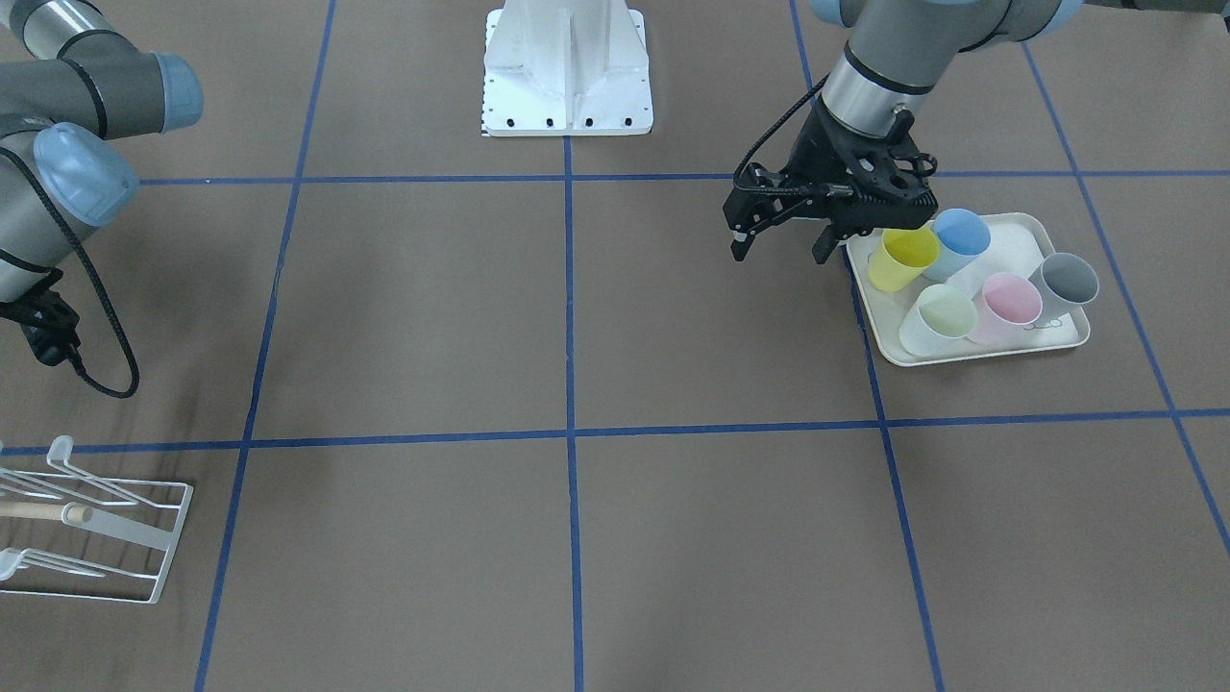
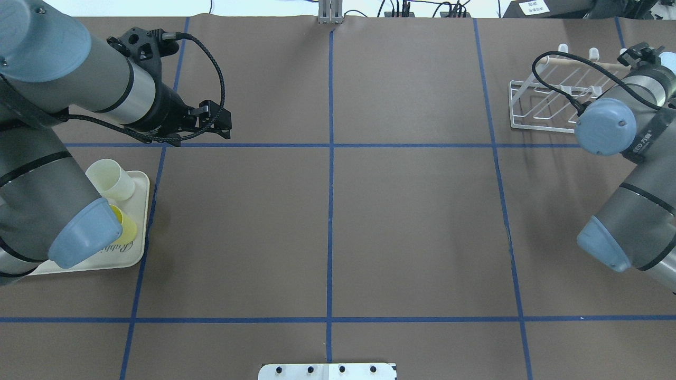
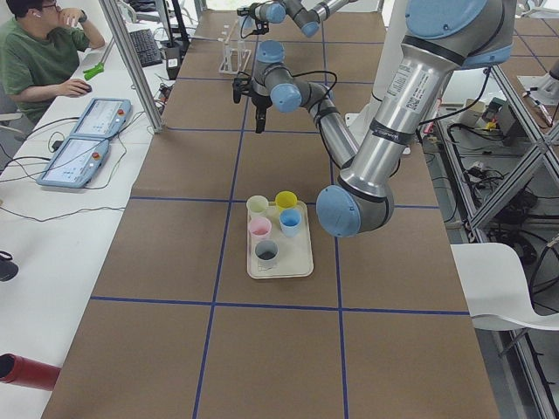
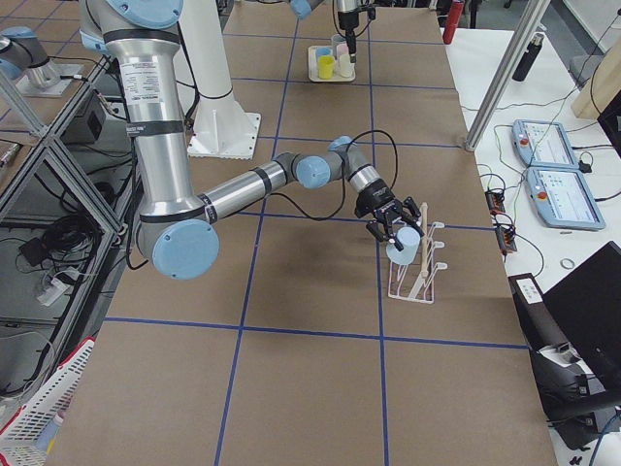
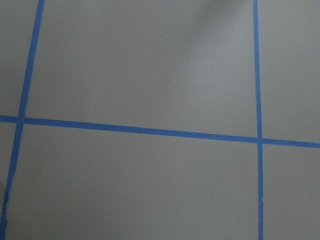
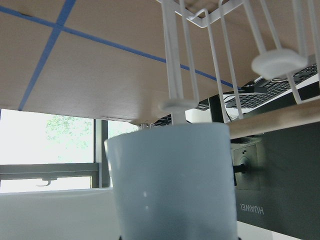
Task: Transfer IKEA cup to right arm and place on rack
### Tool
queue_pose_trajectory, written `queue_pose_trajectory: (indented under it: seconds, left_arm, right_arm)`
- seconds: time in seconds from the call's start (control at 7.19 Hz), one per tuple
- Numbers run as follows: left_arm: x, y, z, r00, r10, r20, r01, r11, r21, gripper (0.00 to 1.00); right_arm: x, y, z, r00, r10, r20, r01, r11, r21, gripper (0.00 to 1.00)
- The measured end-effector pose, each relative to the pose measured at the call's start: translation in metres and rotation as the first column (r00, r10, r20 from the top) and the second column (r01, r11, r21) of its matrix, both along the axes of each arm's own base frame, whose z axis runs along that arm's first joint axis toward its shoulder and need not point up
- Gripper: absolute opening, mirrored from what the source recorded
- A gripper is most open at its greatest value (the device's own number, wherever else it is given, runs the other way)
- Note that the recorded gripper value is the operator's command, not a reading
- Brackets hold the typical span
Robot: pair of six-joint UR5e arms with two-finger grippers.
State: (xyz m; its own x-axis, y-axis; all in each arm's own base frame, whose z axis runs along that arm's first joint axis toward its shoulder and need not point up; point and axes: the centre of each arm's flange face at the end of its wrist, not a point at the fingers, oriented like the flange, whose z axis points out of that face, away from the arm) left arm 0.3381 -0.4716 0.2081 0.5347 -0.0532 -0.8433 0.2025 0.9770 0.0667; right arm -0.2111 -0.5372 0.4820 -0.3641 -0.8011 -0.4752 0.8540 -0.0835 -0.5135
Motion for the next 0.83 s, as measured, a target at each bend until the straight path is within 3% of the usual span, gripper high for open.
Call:
queue_pose_trajectory:
  seconds: [0.83]
  left_arm:
    - [0.002, 0.001, 0.0, 1.0, 0.003, 0.0, -0.003, 1.0, 0.0, 1.0]
  right_arm:
    - [-0.014, -0.009, 0.035, 1.0, 0.011, 0.008, -0.011, 0.999, 0.043, 0.0]
